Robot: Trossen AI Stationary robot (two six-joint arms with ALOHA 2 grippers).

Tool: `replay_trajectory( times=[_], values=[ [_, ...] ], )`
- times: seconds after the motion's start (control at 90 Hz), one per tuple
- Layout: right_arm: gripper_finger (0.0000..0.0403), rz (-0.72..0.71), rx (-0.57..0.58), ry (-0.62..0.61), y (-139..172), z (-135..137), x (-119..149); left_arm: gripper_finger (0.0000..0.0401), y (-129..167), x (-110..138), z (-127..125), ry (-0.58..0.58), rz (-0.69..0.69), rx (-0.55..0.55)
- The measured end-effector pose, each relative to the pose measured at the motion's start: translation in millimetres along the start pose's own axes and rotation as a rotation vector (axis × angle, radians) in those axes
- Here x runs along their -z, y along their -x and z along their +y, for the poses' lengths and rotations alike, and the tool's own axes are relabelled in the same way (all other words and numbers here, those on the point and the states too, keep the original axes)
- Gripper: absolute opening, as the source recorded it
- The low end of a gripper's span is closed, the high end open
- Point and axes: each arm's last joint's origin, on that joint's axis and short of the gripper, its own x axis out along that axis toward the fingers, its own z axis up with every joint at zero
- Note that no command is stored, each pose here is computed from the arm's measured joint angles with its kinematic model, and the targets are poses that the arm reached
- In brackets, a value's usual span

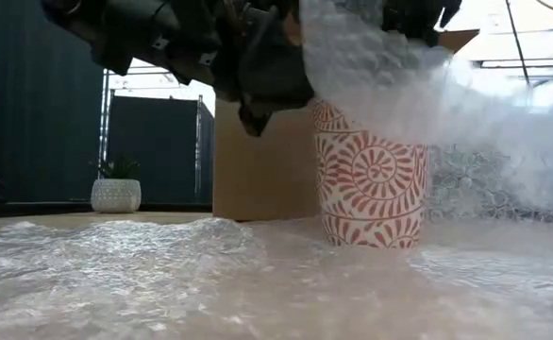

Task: Wrap mug
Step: Wrap the orange mug with the bubble wrap

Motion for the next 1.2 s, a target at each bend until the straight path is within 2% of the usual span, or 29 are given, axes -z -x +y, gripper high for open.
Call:
replay_trajectory(
  times=[0.111,0.289,0.456,0.833,1.056,1.2],
  values=[
    [0.0159,0.051,-0.028,0.011,-11.3,-0.1,-0.9,0.0,0.0,-0.1,-0.5,0.0,-0.003,0.001],
    [0.0159,0.065,-0.059,0.008,-9.9,-3.8,-2.6,0.0,0.1,0.1,-0.9,-0.001,0.0,0.002],
    [0.016,0.045,-0.091,-0.003,9.1,-11.4,-2.6,0.0,0.1,0.2,-0.9,-0.001,0.0,0.001],
    [0.016,-0.062,-0.155,-0.066,76.8,-40.2,0.8,0.0,0.2,0.2,-1.0,-0.002,0.001,0.002],
    [0.016,-0.106,-0.369,-0.065,91.9,-12.0,5.2,0.0,0.2,0.3,-1.0,-0.002,0.001,0.002],
    [0.016,-0.127,-0.381,-0.028,83.7,8.6,8.7,0.0,0.2,0.3,-1.0,-0.002,0.001,0.002]
  ],
)
